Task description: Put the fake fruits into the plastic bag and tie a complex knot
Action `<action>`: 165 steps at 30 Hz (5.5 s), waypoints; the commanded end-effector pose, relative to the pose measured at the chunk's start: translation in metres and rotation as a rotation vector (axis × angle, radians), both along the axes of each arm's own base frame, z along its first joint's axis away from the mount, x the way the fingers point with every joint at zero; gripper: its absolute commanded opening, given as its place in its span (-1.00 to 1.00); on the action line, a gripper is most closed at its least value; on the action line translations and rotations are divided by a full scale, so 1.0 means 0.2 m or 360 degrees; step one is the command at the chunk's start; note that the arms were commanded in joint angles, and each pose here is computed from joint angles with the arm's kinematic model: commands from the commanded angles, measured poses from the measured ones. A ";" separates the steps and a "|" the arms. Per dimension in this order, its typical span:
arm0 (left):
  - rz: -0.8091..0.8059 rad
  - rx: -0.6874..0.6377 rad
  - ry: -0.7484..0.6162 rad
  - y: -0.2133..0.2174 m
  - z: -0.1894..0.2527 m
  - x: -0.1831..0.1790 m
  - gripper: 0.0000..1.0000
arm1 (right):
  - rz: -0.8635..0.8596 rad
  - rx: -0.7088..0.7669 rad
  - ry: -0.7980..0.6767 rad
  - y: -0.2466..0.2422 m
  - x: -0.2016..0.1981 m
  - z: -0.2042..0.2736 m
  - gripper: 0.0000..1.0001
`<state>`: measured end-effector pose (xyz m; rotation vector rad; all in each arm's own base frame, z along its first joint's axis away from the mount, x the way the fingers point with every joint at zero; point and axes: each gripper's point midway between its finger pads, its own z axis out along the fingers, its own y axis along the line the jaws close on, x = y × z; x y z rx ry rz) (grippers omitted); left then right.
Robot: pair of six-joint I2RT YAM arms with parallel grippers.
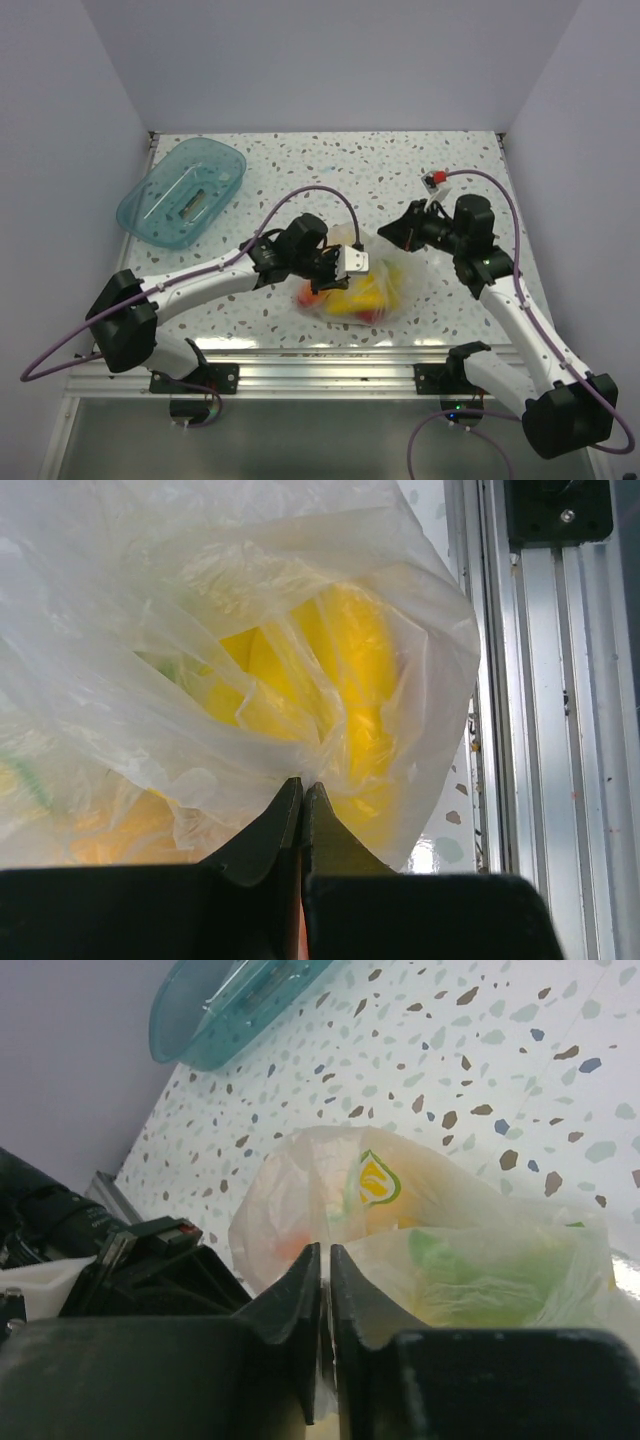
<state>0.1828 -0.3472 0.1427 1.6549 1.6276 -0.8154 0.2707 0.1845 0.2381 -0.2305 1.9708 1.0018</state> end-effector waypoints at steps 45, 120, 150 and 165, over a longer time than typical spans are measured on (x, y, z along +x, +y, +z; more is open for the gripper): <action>0.0007 -0.0354 0.0079 0.05 0.62 0.29 -1.00 | 0.0542 -0.0297 -0.0353 0.22 0.07 -0.03 -1.00; 0.0218 -0.1297 0.1255 -0.35 0.44 0.24 -1.00 | 0.0178 0.0329 0.0512 0.21 -0.19 -0.10 -0.76; 0.0271 -0.1273 0.1309 -0.37 0.37 0.27 -1.00 | 0.0002 -0.0446 0.0113 -0.50 0.10 0.07 -0.63; 0.0288 -0.1267 0.1307 -0.39 0.35 0.30 -1.00 | 0.0462 -0.0266 0.0336 -0.10 -0.05 -0.29 -0.32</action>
